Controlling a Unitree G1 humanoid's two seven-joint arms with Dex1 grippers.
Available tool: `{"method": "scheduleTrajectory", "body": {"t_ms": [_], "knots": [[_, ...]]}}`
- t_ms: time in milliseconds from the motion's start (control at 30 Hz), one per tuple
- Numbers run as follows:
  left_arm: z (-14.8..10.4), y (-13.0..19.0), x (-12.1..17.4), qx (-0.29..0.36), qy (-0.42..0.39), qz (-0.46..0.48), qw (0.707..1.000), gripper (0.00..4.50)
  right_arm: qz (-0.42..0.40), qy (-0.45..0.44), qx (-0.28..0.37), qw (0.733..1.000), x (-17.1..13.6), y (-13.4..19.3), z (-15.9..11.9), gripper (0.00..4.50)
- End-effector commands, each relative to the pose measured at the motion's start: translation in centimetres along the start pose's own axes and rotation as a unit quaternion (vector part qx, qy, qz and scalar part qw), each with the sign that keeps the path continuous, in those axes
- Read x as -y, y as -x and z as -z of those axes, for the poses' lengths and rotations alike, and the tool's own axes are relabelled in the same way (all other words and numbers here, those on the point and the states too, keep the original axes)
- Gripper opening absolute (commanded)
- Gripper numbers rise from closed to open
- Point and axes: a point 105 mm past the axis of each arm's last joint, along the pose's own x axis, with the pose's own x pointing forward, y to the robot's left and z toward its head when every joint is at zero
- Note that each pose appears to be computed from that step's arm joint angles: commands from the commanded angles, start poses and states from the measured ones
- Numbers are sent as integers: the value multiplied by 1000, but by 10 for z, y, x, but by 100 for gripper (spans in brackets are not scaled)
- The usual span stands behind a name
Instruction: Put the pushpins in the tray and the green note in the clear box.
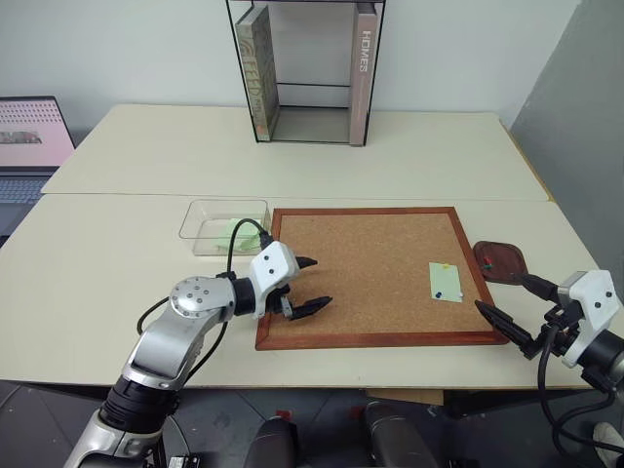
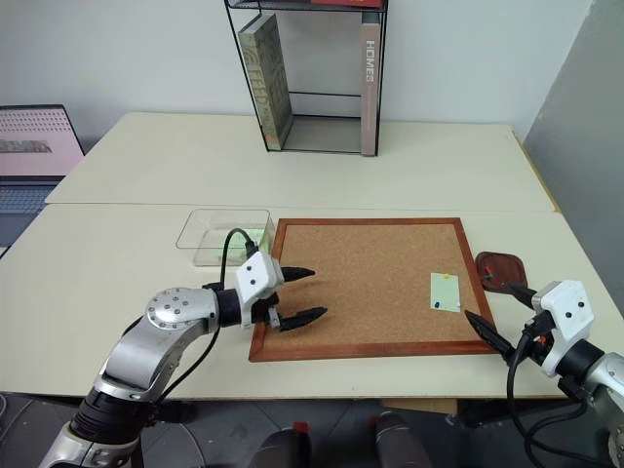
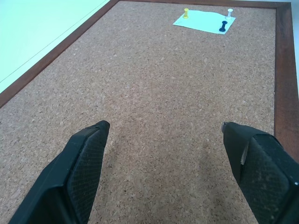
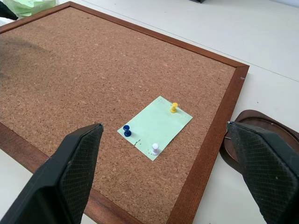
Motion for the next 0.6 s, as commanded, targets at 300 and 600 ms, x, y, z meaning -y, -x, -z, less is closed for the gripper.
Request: {"method": "scheduleTrajectory", "body": {"t_ms": [300,600], "knots": [[-12,5,-5,16,-12,-8,1000,411,-6,12,17,1000,-1,-1,-10,450],[-12,0,-7,9,-16,-16,1000,411,-12,9,22,1000,-6,-4,-12,450]]}}
